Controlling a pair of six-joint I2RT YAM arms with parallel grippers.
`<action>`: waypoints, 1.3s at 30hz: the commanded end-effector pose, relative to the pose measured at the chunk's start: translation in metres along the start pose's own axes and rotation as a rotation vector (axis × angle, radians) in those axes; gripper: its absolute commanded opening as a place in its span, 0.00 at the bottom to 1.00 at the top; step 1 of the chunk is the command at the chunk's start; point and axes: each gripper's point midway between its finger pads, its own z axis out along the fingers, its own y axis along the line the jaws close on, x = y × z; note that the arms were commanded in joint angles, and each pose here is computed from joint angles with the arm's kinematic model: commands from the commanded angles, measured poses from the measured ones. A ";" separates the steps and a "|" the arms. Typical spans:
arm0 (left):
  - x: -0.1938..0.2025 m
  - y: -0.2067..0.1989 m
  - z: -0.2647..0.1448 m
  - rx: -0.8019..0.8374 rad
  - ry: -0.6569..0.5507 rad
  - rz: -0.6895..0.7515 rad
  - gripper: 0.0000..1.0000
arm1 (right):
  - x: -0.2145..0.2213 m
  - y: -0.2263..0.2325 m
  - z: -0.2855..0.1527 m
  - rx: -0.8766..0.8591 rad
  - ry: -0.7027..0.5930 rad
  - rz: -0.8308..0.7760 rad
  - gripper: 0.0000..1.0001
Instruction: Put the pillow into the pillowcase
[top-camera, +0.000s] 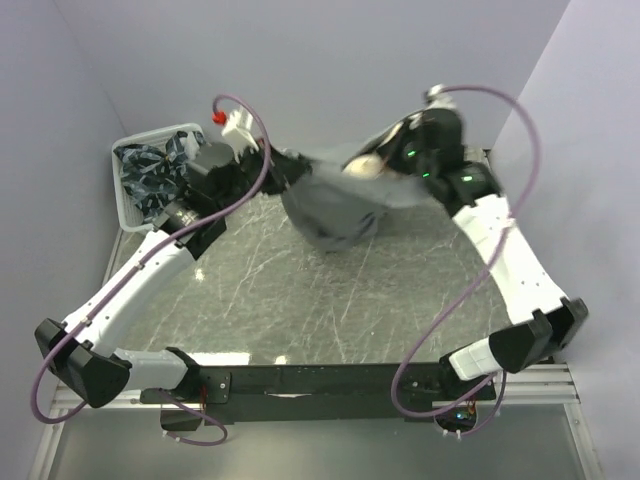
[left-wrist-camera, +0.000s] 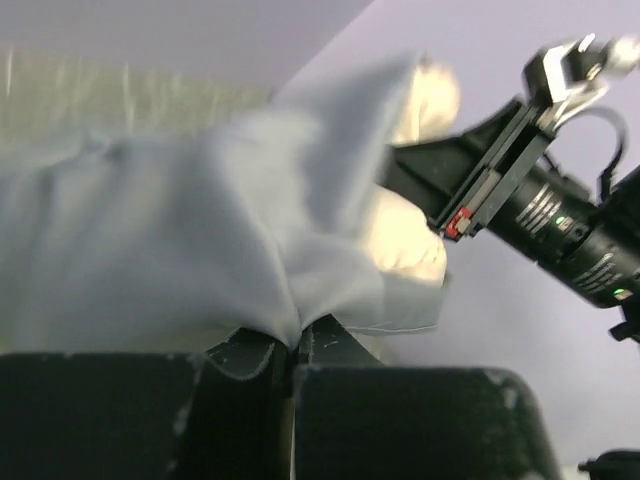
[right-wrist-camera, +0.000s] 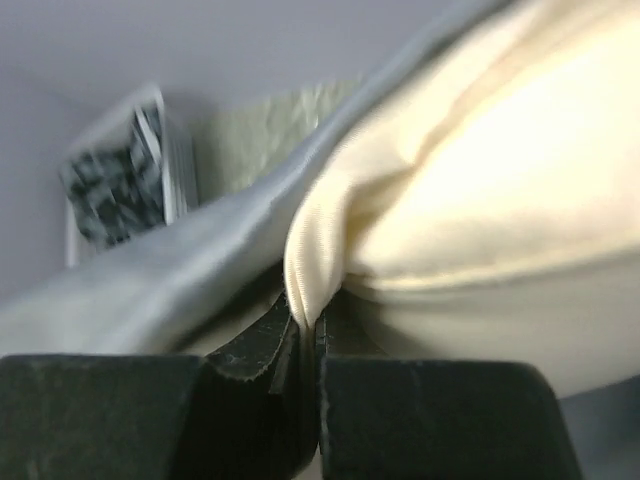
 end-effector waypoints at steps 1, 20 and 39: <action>0.035 0.006 -0.019 0.032 0.104 -0.086 0.02 | 0.031 0.028 0.009 -0.072 -0.006 -0.096 0.00; 0.035 0.053 -0.022 -0.092 0.082 -0.176 0.01 | 0.068 -0.055 -0.035 0.130 -0.052 -0.057 0.77; 0.039 0.066 -0.032 -0.140 0.090 -0.163 0.01 | 0.235 -0.137 -0.004 0.014 0.102 0.109 0.69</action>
